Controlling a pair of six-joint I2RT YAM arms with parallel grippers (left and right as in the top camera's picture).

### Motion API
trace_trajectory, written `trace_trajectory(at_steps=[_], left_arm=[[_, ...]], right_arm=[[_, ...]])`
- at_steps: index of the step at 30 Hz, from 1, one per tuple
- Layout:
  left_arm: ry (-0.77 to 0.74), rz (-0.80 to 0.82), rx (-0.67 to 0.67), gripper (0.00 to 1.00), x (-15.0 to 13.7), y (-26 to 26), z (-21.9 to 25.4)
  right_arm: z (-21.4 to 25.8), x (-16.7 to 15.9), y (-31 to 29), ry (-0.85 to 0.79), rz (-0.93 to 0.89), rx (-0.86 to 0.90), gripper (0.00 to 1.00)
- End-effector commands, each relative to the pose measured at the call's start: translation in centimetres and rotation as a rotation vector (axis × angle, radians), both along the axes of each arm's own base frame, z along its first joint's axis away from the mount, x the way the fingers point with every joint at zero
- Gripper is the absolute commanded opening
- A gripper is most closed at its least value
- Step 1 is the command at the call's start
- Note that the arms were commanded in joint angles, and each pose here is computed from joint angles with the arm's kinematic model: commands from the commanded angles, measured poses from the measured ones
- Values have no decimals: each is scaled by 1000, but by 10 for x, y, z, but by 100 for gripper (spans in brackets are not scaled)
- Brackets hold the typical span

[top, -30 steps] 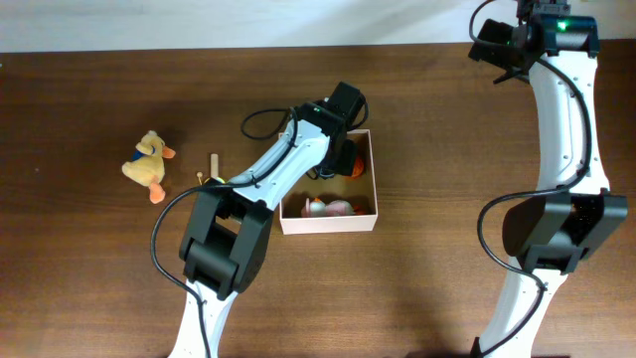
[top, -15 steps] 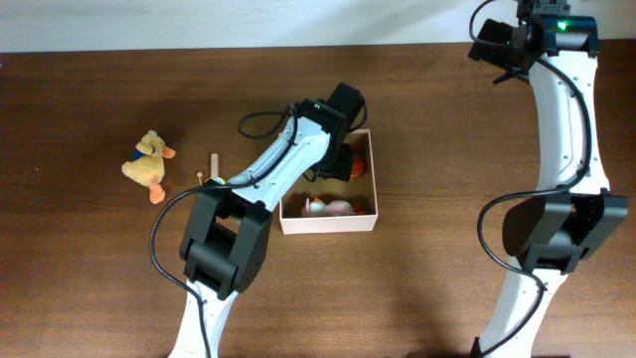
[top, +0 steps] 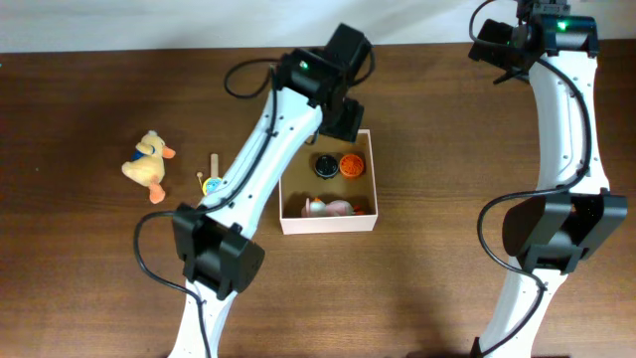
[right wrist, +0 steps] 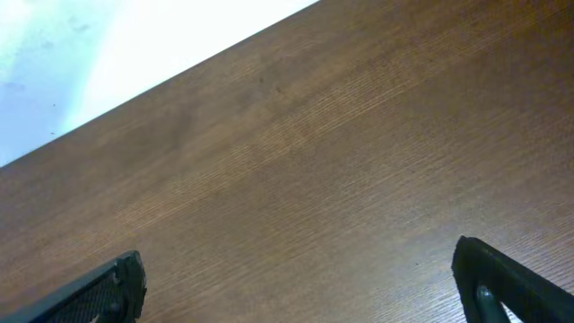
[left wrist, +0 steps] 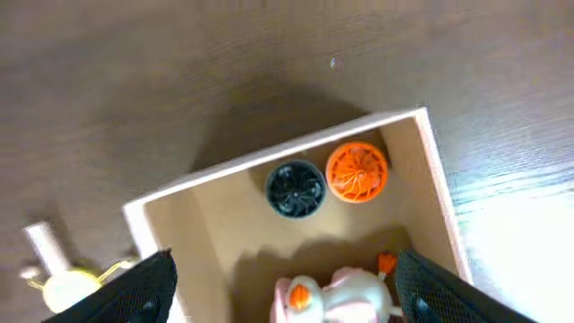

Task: Pack container
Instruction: 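Move the left gripper over the yellow drum rattle handle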

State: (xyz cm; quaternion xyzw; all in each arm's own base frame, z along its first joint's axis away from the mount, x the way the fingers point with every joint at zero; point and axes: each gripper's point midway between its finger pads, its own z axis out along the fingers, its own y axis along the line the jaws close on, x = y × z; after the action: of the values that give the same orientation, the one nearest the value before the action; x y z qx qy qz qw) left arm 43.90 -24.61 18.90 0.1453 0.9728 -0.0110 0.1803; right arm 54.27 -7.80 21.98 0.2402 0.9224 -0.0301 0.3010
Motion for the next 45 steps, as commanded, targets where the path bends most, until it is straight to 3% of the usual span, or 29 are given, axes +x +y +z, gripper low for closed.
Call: trace_trajectory(at_steps=[1,10,16,27,38,45], left_arm=[[-74,68,60,80,18,43,26],[41,311,124,81,30,168,14],[146,410,149,80,20,219,-9],[386,418,170,80,-15,222,-106],[406,500,156,79,-23,221,-149],[395,509,155,73,-24,222,-166]], right_arm=[[-6,2,3,7,-4,9,99],[-6,2,3,7,-4,9,99],[-6,2,3,7,-4,9,99],[-6,2,3,7,-4,9,99],[-6,2,3,7,-4,9,99],[-6,2,3,7,-4,9,99]])
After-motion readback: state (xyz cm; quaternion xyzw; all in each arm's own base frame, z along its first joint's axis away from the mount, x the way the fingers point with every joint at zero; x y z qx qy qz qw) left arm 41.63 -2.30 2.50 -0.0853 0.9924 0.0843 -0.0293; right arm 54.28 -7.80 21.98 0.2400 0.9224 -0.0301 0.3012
